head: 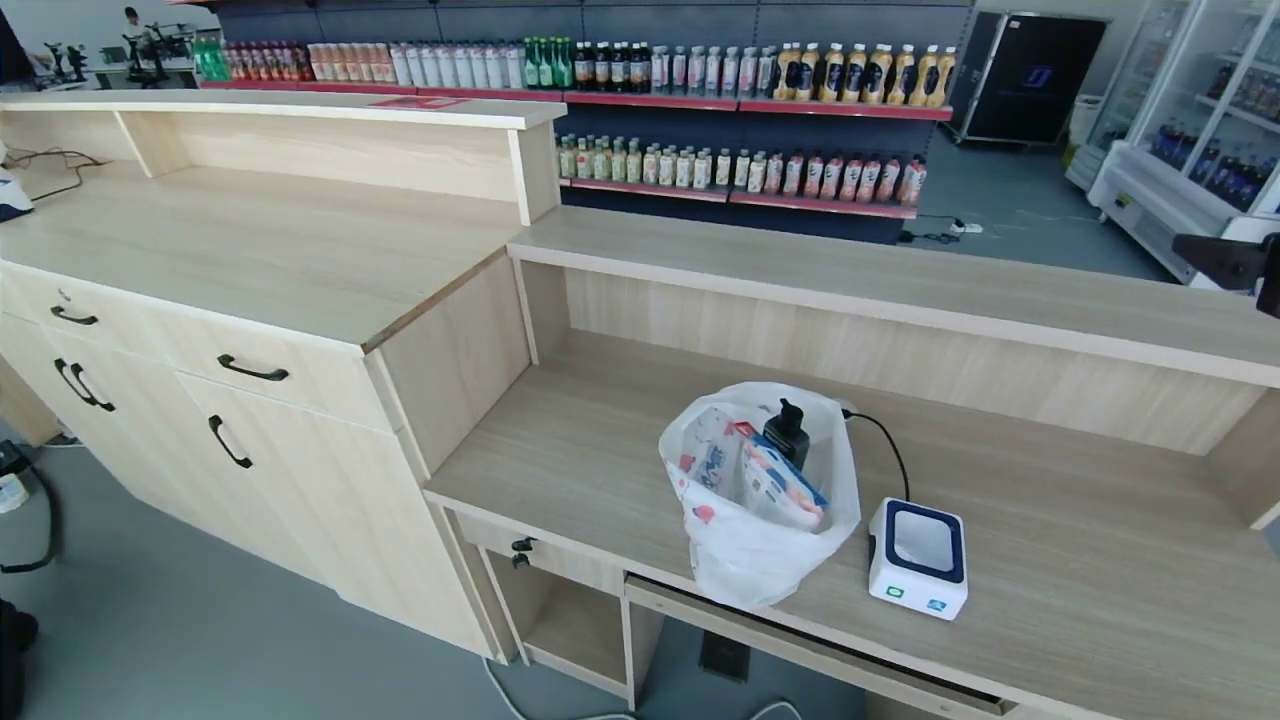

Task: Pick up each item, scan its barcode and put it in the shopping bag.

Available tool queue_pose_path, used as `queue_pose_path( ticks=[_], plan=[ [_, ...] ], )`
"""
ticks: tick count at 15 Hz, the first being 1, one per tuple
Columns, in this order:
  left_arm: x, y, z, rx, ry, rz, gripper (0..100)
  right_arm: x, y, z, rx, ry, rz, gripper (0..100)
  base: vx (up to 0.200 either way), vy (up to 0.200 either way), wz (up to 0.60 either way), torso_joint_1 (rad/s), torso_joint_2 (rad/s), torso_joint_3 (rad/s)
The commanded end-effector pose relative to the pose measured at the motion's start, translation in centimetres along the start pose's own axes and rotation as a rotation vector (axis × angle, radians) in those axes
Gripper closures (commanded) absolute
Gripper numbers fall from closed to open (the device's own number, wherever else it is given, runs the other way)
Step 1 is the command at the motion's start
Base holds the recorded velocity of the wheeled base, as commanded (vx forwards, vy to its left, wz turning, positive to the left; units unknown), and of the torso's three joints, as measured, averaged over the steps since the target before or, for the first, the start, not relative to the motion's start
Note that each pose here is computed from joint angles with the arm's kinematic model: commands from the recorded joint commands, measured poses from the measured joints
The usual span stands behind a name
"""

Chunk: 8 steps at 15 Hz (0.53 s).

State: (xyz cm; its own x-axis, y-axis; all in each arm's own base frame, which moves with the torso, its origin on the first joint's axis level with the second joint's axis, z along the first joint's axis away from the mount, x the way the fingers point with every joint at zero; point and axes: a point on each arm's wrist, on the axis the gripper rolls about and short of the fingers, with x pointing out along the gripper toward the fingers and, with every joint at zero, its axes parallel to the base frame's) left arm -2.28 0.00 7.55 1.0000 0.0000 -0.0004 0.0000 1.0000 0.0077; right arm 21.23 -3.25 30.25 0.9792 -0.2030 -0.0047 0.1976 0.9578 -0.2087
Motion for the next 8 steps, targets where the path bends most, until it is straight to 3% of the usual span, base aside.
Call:
queue_pose_path(
  ticks=[1, 6, 8],
  plan=[
    [0.0, 0.0, 0.0, 0.000, 0.000, 0.000, 0, -2.5, -0.4, 0.9, 0.028, -0.021, -0.054, 0, 0.000, 0.000, -0.60, -0.002, 0.00, -0.002],
    [0.0, 0.0, 0.0, 0.000, 0.000, 0.000, 0, -9.1, 0.2, -4.4, 0.063, 0.041, -0.090, 0, 0.000, 0.000, -0.60, 0.003, 0.00, 0.000],
    [0.0, 0.0, 0.0, 0.000, 0.000, 0.000, 0, -12.1, 1.0, -8.1, 0.094, 0.052, -0.058, 0, 0.000, 0.000, 0.00, 0.122, -0.22, -0.093]
  ],
)
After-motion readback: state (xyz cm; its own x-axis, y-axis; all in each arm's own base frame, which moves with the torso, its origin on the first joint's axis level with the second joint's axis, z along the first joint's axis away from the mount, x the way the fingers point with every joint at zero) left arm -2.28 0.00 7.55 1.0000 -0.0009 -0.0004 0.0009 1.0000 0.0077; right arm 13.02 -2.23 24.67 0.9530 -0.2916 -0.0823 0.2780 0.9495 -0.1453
